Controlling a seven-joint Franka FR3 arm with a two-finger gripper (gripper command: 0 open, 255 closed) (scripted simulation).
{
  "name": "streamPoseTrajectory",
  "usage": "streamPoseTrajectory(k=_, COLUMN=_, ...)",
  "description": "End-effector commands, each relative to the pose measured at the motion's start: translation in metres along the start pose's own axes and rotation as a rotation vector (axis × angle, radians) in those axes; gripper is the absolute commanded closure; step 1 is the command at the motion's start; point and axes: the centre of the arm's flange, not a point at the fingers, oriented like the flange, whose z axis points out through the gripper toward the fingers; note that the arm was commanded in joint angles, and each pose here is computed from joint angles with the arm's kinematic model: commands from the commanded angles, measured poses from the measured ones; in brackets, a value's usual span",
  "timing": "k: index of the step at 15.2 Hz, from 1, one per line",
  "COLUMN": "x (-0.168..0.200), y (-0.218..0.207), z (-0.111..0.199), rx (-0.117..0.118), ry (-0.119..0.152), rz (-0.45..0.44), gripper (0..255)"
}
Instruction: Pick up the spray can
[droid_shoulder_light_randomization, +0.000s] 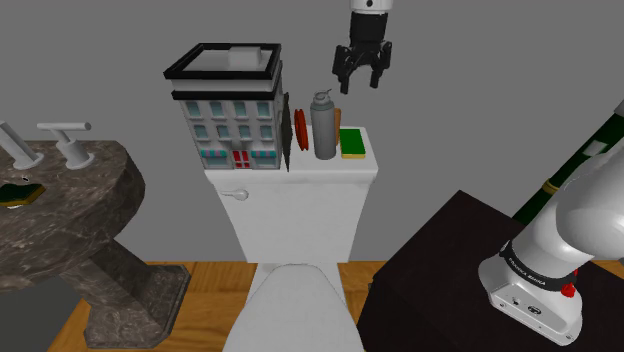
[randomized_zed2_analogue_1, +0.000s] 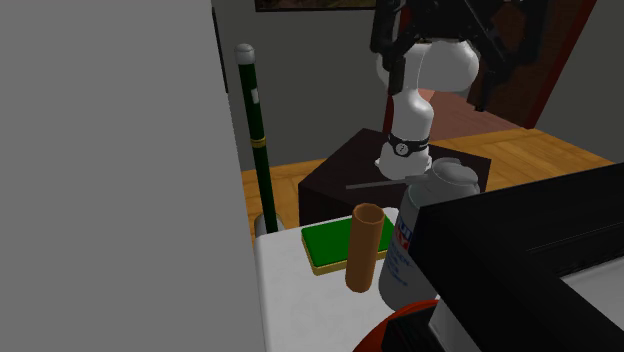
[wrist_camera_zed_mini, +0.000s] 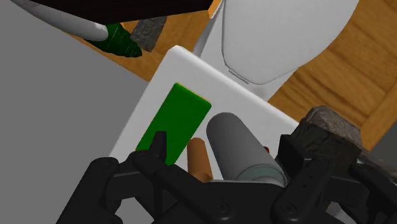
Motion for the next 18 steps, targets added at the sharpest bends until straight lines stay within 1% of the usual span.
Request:
streamPoseTrajectory(k=1, x=0.023, y=-0.011, z=0.004, rx=0.018, ry=-0.007, rz=0.035, gripper=0)
streamPoseTrajectory(k=6, x=0.078, y=-0.042, z=0.013, rx=0.062, ry=-0.022, rz=0.118, gripper=0)
streamPoseTrajectory(k=7, x=0.08, y=-0.043, z=0.014, rx=0.063, ry=-0.022, rz=0.121, gripper=0)
streamPoseTrajectory(k=14, x=0.082, y=-0.041, z=0.054, rx=0.063, ry=-0.022, rz=0.121, gripper=0)
streamPoseTrajectory(k=16, x=0.082, y=-0.041, z=0.054, rx=0.063, ry=-0.022, rz=0.121, gripper=0)
streamPoseTrajectory(k=17, x=0.082, y=-0.041, z=0.053, rx=0.063, ry=-0.022, rz=0.121, gripper=255)
streamPoseTrajectory(k=18, x=0.082, y=-0.041, z=0.053, rx=0.063, ry=-0.022, rz=0.12, gripper=255)
